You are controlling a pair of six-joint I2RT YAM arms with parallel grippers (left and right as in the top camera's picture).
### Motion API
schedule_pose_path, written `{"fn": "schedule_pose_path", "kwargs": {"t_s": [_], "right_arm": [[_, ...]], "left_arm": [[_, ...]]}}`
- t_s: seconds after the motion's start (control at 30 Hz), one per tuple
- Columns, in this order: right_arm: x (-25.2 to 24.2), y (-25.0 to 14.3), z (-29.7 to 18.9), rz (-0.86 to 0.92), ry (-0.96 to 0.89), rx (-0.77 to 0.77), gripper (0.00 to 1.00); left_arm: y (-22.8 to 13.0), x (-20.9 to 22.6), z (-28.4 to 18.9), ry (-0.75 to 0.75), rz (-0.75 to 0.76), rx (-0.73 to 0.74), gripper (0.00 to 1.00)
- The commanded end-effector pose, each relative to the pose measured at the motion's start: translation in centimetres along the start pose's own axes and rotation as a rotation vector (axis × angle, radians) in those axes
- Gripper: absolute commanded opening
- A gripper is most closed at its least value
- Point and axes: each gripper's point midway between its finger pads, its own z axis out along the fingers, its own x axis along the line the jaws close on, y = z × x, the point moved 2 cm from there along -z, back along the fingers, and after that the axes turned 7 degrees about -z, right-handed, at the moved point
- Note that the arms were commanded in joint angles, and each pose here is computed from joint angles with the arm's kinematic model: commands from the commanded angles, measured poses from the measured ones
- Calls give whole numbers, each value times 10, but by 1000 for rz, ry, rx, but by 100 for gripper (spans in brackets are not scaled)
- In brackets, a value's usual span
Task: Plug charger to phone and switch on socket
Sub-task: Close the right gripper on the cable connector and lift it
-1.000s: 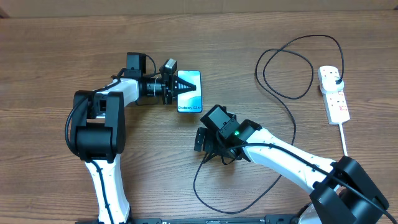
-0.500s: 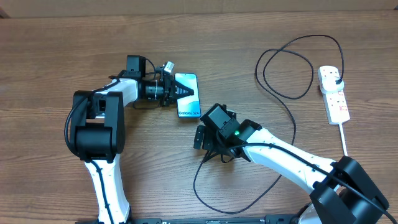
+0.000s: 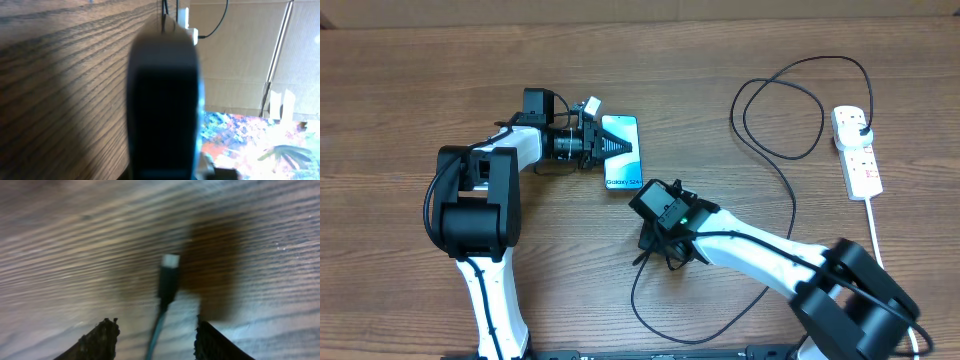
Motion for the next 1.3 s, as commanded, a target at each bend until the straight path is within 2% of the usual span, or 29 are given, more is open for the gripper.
{"fn": "schedule_pose_path", "kwargs": {"t_s": [0.0, 0.07, 0.17, 0.23, 0.37, 0.4, 0.47, 0.63, 0.8, 0.9, 1.0, 1.1, 1.27], "right_arm": [[-11, 2, 14, 27, -66, -13, 45], [-14, 3, 17, 45, -86, -24, 39], [-14, 4, 17, 51, -87, -26, 22], [-14, 0, 17, 47, -86, -8, 18], [-11, -7, 17, -26, -60, 43, 17], [-10, -7, 17, -42, -59, 44, 15], [-11, -6, 17, -41, -60, 40, 4], [-1, 0, 6, -102, -18, 82, 4], [36, -5, -29, -210, 214, 220, 4], [47, -12, -45, -256, 293, 239, 4], [52, -28, -53, -327, 297, 246, 4], [57, -38, -55, -385, 275, 212, 4], [77, -15, -56, -397, 339, 86, 4]], "left_arm": [[-2, -8, 1, -54, 46, 28, 4], [-2, -8, 1, -54, 46, 27, 4], [-2, -8, 1, -54, 46, 27, 4], [-2, -8, 1, -54, 41, 28, 4], [-2, -8, 1, -54, 26, 28, 4], [-2, -8, 1, -54, 26, 29, 4], [-2, -8, 1, -54, 21, 28, 4], [-5, -12, 0, -85, 19, 45, 4], [-13, -39, -5, -259, 161, 110, 4], [-13, -41, -6, -260, 163, 110, 4], [-15, -43, -6, -259, 155, 112, 4], [-16, -47, -7, -259, 151, 112, 4], [-22, -65, -9, -263, 223, 110, 4]]}}
